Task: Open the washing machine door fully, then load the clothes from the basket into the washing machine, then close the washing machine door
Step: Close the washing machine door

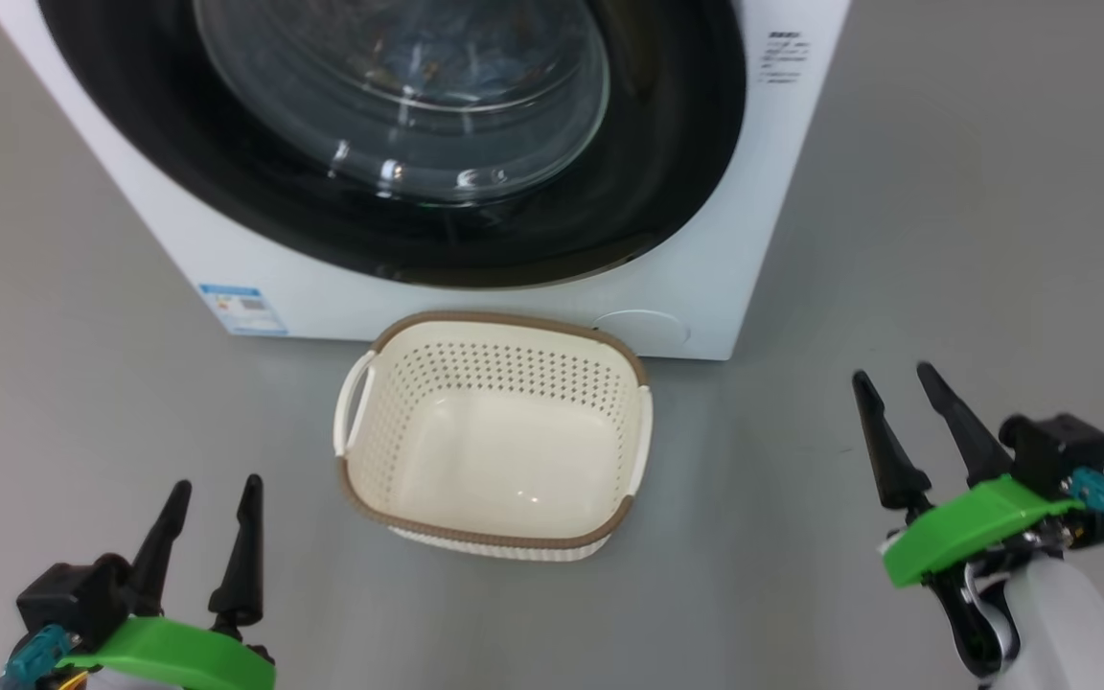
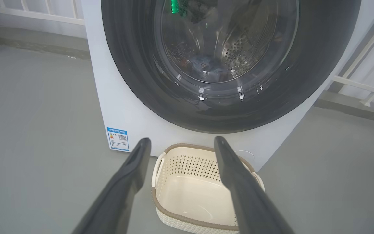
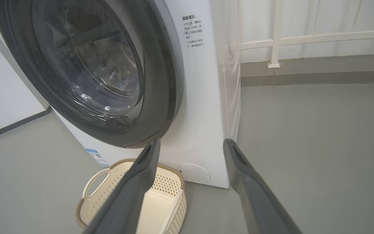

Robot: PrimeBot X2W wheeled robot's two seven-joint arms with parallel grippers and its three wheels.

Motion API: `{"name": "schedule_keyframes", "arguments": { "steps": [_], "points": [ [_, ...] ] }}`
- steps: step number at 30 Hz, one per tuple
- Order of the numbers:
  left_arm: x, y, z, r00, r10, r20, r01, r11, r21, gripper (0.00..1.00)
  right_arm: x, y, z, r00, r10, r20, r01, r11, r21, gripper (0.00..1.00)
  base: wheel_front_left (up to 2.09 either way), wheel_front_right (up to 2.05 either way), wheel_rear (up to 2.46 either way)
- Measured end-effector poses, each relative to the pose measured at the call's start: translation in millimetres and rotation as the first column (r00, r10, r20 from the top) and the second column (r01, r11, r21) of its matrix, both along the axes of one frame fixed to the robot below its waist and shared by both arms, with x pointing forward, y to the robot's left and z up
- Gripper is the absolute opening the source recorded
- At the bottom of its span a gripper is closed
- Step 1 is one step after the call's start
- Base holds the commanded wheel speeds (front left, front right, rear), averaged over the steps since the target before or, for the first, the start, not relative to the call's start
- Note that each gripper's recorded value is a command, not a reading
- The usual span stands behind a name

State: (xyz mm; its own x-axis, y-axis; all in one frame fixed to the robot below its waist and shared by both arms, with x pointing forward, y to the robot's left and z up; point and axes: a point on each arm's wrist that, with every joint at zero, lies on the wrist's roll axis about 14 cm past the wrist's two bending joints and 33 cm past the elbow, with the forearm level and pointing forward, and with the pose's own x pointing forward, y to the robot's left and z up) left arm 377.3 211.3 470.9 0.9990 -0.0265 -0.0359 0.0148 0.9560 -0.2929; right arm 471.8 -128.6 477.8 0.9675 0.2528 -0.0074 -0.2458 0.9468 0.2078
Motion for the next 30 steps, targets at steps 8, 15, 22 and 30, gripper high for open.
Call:
{"name": "schedule_keyframes", "arguments": {
  "steps": [8,15,22,30],
  "points": [
    [-0.1,-8.6,1.0,0.999,-0.033,0.004,0.033,0.999,0.001,1.00,-31.2,-39.0,-6.1,0.995,-0.101,-0.024,0.101,0.995,-0.006,1.00,0.00,0.00,0.00],
    [-4.8,-10.9,1.1,0.999,-0.046,0.004,0.046,0.999,0.006,1.00,-57.9,-65.7,-12.1,0.984,-0.173,-0.046,0.173,0.985,-0.012,1.00,0.00,0.00,0.00],
    [-7.7,-15.2,-0.3,0.998,-0.060,0.000,0.060,0.998,0.005,1.00,-78.2,-88.8,-13.9,0.969,-0.240,-0.053,0.239,0.971,-0.013,1.00,0.00,0.00,0.00],
    [-7.2,-15.5,-0.1,0.998,-0.064,0.000,0.064,0.998,0.010,1.00,-87.7,-97.5,-13.5,0.962,-0.267,-0.052,0.267,0.964,-0.009,1.00,0.00,0.00,0.00]
  ]
}}
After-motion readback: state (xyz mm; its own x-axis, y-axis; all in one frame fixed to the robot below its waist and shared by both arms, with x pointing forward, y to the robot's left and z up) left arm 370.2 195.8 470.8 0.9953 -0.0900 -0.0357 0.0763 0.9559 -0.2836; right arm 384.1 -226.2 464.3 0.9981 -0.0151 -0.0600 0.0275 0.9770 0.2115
